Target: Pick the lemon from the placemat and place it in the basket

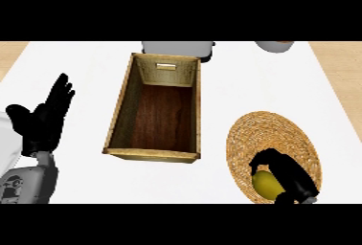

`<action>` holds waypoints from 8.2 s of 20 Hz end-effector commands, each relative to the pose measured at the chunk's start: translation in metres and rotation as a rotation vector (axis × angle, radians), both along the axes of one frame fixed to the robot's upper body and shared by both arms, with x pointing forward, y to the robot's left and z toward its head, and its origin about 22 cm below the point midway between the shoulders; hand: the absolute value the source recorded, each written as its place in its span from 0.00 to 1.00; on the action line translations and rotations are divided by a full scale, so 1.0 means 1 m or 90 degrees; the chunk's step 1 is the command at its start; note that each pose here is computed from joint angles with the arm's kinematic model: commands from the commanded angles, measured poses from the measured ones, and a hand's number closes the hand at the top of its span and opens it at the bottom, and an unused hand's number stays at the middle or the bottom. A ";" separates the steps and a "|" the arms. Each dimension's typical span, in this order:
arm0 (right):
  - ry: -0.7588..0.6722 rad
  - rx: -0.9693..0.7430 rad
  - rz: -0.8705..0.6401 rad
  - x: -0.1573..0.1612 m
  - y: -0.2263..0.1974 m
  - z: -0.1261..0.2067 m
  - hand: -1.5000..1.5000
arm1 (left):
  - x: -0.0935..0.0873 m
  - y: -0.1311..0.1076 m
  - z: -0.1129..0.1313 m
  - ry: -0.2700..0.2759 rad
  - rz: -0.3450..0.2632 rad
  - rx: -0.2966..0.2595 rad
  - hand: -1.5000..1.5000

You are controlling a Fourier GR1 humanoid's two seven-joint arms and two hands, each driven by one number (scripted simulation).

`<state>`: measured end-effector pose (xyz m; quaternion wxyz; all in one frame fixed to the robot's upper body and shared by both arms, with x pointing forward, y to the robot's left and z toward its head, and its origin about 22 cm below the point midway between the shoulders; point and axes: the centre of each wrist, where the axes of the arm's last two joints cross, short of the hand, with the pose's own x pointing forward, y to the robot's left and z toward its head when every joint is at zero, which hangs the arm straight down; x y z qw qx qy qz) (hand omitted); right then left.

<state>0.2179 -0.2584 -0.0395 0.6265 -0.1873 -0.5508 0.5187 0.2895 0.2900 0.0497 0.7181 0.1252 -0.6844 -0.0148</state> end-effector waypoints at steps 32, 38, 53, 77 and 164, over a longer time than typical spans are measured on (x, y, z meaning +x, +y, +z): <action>-0.157 0.516 0.009 -0.169 0.246 0.110 1.00 | -0.003 0.003 -0.001 0.001 0.017 0.001 0.50; -0.203 0.513 -0.028 -0.149 0.244 0.113 1.00 | -0.003 0.008 0.002 0.001 0.007 0.005 0.50; -0.289 0.378 -0.095 -0.103 0.246 0.116 1.00 | -0.003 -0.001 -0.006 0.000 0.002 0.007 0.50; -0.453 0.027 -0.104 -0.042 0.243 0.100 1.00 | 0.008 -0.013 0.007 -0.013 -0.030 0.005 0.50; -0.256 0.162 -0.298 0.163 0.301 0.234 0.00 | -0.003 0.031 0.005 -0.004 -0.005 0.005 0.50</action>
